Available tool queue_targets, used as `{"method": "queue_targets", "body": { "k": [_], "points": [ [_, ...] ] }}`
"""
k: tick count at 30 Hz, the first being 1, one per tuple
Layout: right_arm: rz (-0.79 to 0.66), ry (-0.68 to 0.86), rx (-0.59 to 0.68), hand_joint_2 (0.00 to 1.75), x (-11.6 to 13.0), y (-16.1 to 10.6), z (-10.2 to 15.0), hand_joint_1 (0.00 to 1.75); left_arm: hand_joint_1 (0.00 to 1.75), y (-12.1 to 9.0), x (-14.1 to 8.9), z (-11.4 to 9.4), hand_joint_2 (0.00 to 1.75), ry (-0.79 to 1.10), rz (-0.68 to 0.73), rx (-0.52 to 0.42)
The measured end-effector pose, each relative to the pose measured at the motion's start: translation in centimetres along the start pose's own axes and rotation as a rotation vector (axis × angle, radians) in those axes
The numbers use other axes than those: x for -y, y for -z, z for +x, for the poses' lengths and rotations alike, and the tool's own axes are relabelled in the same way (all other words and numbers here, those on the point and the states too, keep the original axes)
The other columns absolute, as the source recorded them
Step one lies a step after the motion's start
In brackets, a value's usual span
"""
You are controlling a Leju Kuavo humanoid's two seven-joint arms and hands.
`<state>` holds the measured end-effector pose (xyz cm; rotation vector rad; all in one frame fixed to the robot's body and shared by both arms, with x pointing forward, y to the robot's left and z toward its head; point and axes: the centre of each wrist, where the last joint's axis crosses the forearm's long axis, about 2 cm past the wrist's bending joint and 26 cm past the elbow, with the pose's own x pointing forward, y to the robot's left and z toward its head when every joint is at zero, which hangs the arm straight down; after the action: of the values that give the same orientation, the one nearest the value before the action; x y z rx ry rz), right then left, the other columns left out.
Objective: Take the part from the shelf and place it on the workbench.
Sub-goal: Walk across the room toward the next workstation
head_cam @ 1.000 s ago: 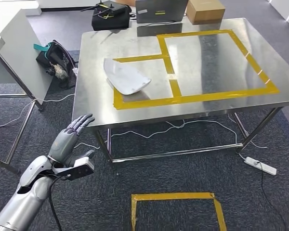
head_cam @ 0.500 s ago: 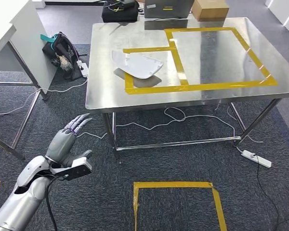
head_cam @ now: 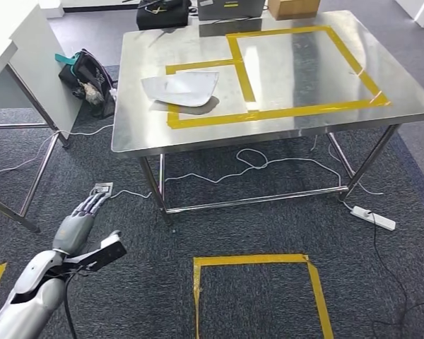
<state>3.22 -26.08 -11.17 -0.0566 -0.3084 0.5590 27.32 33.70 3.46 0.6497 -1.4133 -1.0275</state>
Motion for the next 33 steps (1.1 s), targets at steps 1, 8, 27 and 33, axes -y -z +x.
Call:
{"method": "queue_targets", "body": {
  "k": [1, 8, 27, 33],
  "points": [
    [-0.002, 0.002, -0.002, 0.00, 0.0, 0.0, 0.0, 0.00, 0.00, -0.9, 0.7, -1.1, 0.00, 0.001, -0.008, -0.041],
    [-0.025, 0.017, -0.011, 0.00, 0.0, 0.0, -0.1, 0.00, 0.00, -8.8, 5.5, -7.6, 0.00, -0.077, -0.103, -0.342],
    [-0.075, 0.050, -0.038, 0.00, -0.2, -0.1, -0.2, 0.00, 0.00, -21.7, 17.9, -2.4, 0.00, -0.609, -0.450, -1.108],
    [-0.088, 0.058, -0.048, 0.00, -0.3, -0.1, -0.4, 0.00, 0.00, -21.9, 19.2, -0.5, 0.00, -0.695, -0.491, -1.218]
  ]
}}
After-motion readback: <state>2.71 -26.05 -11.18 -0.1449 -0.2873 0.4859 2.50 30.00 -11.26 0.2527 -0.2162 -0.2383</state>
